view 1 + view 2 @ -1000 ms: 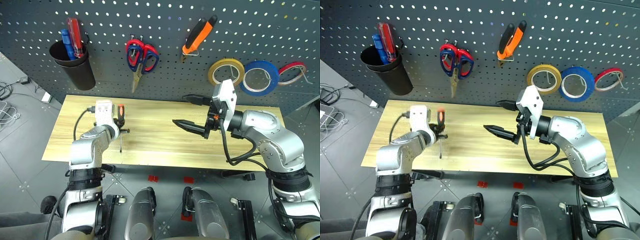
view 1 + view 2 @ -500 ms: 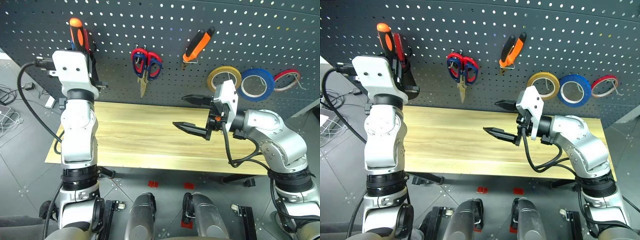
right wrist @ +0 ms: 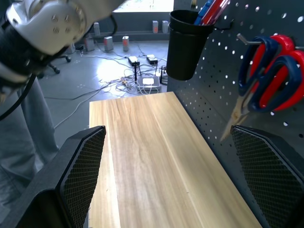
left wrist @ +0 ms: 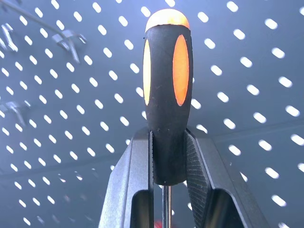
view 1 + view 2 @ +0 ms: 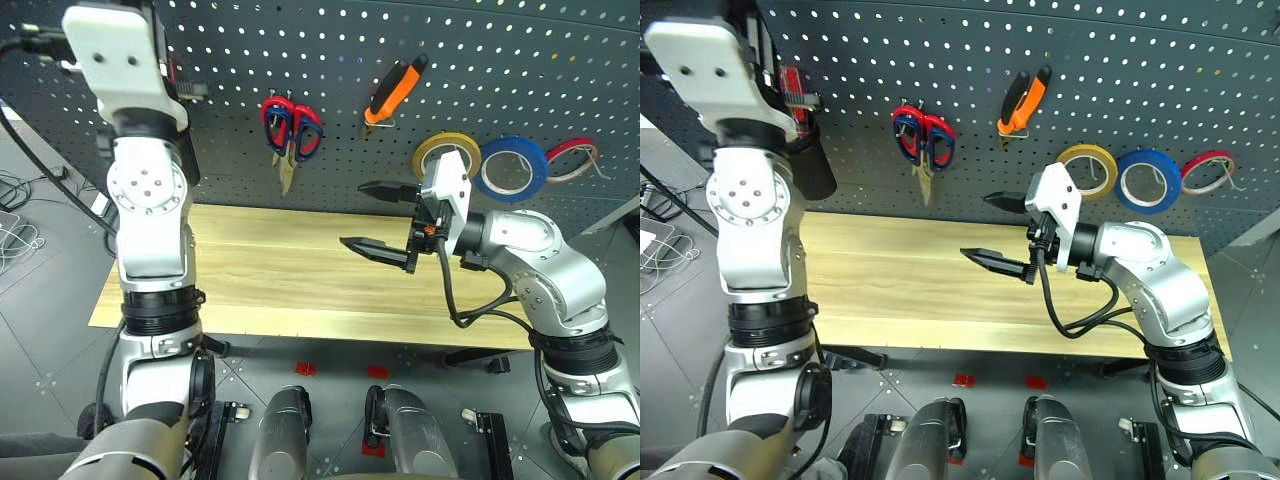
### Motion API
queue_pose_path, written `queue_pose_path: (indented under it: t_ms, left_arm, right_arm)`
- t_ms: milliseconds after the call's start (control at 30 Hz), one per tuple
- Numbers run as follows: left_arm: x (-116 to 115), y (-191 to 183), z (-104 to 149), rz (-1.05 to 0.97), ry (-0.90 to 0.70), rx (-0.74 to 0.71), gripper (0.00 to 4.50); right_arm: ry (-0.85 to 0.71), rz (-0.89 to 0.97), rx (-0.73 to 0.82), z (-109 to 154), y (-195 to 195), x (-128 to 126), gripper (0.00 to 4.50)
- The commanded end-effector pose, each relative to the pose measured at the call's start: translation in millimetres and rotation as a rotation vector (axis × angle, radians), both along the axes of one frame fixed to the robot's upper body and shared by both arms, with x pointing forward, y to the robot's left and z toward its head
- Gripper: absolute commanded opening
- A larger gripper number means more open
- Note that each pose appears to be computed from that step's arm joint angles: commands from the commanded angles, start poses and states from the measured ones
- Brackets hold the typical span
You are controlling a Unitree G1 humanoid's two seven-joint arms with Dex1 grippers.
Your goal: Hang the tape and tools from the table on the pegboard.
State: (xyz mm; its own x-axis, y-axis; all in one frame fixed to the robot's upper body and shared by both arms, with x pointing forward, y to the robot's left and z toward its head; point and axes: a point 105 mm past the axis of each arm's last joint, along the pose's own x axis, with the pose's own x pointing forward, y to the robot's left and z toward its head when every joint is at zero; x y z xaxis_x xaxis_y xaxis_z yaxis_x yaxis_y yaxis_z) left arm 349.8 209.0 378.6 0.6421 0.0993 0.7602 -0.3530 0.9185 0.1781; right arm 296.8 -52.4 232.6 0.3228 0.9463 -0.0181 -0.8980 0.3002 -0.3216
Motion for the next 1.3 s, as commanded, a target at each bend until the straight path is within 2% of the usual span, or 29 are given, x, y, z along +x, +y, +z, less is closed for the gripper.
queue_pose_path:
  t_ms: [33, 200, 400, 467, 633, 800, 833, 900, 1000, 1133, 1167, 1200, 1300]
  left_arm:
    - [-7, 11, 15, 0.040, -0.045, -0.022, 0.56]
    - [6, 32, -7, 0.128, 0.003, -0.078, 0.56]
    - [17, 29, -28, 0.125, 0.010, -0.049, 0.56]
    - [17, 30, -28, 0.122, 0.006, -0.059, 1.28]
    - [14, 34, -26, 0.094, 0.002, -0.076, 2.68]
    - [8, 28, -19, -0.012, 0.004, -0.077, 4.24]
    - [5, 25, -16, -0.056, 0.009, -0.080, 4.49]
    - [4, 13, -18, -0.188, 0.072, -0.065, 4.49]
    - [-2, -17, -45, -0.424, 0.261, 0.002, 4.49]
    - [-16, -42, -98, -0.561, 0.476, 0.092, 4.49]
    - [-18, -45, -111, -0.581, 0.523, 0.090, 4.49]
    - [-18, -52, -130, -0.599, 0.579, 0.094, 4.49]
    - [-15, -61, -170, -0.617, 0.692, 0.078, 4.49]
  right_arm:
    - [-0.054, 0.019, 0.002, 10, 1, -3, 4.50]
    - [-0.068, 0.029, 0.010, 15, 5, -4, 4.50]
    - [-0.088, 0.028, 0.010, 21, 7, -2, 4.50]
    - [-0.088, 0.029, 0.008, 21, 6, -2, 4.50]
    - [-0.082, 0.028, 0.003, 19, 6, -1, 4.50]
    - [-0.081, 0.027, 0.005, 19, 4, 0, 4.50]
    - [-0.075, 0.026, 0.010, 20, 2, -1, 4.50]
    - [-0.055, 0.027, 0.030, 21, -4, -3, 4.50]
    - [-0.017, -0.024, 0.100, 24, -17, 0, 4.50]
    - [0.026, -0.186, 0.272, 25, -35, 15, 4.50]
    - [0.054, -0.229, 0.297, 18, -39, 19, 4.50]
    - [0.108, -0.272, 0.273, -6, -44, 19, 4.50]
    - [0.194, -0.374, 0.227, -53, -53, 17, 4.50]
